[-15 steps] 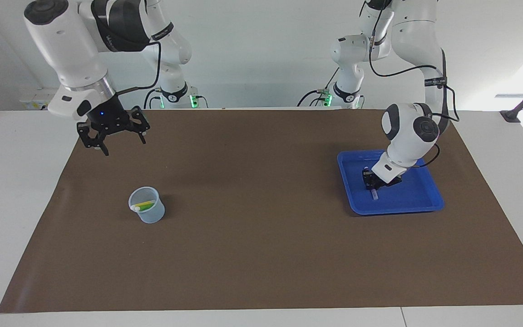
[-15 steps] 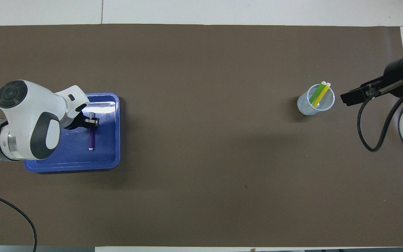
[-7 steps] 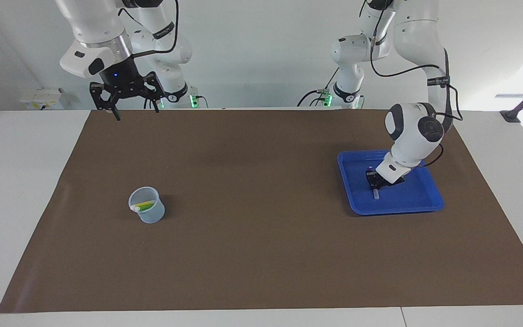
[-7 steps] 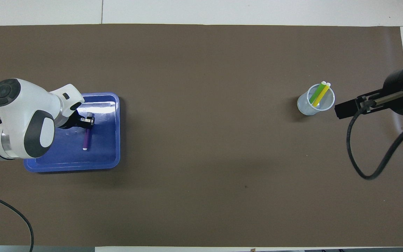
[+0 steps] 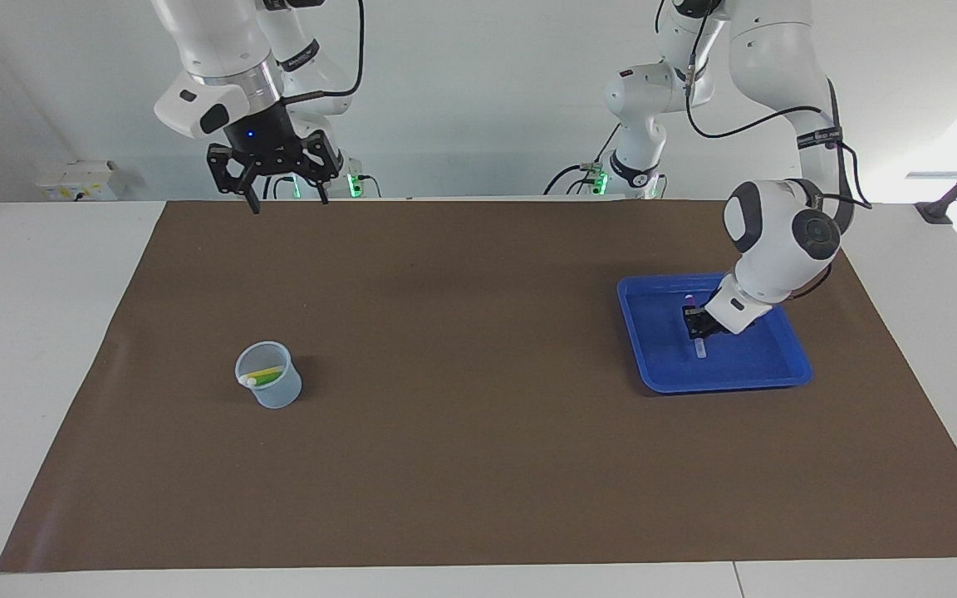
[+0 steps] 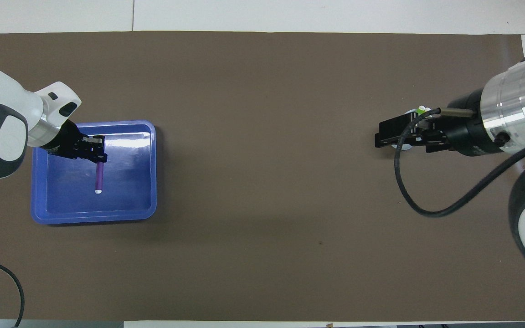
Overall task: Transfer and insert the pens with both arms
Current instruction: 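Grasp the purple pen with the left gripper and lift it, then hold the purple pen out while the right gripper grasps its end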
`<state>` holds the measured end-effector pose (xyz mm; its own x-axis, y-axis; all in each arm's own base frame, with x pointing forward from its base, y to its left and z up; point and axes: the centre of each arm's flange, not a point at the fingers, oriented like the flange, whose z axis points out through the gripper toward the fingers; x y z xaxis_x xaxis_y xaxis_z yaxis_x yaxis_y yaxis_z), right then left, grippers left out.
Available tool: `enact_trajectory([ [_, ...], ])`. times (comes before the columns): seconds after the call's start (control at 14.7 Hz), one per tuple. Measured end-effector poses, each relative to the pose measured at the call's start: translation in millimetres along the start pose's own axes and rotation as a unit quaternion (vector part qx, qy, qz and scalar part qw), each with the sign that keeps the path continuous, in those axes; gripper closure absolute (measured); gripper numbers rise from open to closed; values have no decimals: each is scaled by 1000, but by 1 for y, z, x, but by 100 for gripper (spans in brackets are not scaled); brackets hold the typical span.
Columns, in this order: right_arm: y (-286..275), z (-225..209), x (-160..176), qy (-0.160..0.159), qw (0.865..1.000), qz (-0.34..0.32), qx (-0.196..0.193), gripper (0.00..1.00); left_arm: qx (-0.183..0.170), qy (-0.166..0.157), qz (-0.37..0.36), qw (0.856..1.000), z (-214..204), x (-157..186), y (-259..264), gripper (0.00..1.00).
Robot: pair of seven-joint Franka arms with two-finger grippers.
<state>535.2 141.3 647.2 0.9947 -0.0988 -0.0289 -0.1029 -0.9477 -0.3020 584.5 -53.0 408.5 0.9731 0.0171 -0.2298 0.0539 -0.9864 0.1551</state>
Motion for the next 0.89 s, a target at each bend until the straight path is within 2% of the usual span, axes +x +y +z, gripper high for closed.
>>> enact_trajectory([
  [0.2,-8,18,-4,-7,994,73,76,0,-52,-23,-106,993,-34,-8,24,83],
  [0.41,-15,30,-13,-3,985,126,116,0,-100,-40,-223,969,-58,-17,56,83],
  [0.61,-15,36,-18,4,979,147,144,0,-126,-68,-338,930,-67,-32,96,83],
  [0.89,-25,54,-24,44,972,157,166,0,-154,-123,-449,872,-68,-44,137,83],
])
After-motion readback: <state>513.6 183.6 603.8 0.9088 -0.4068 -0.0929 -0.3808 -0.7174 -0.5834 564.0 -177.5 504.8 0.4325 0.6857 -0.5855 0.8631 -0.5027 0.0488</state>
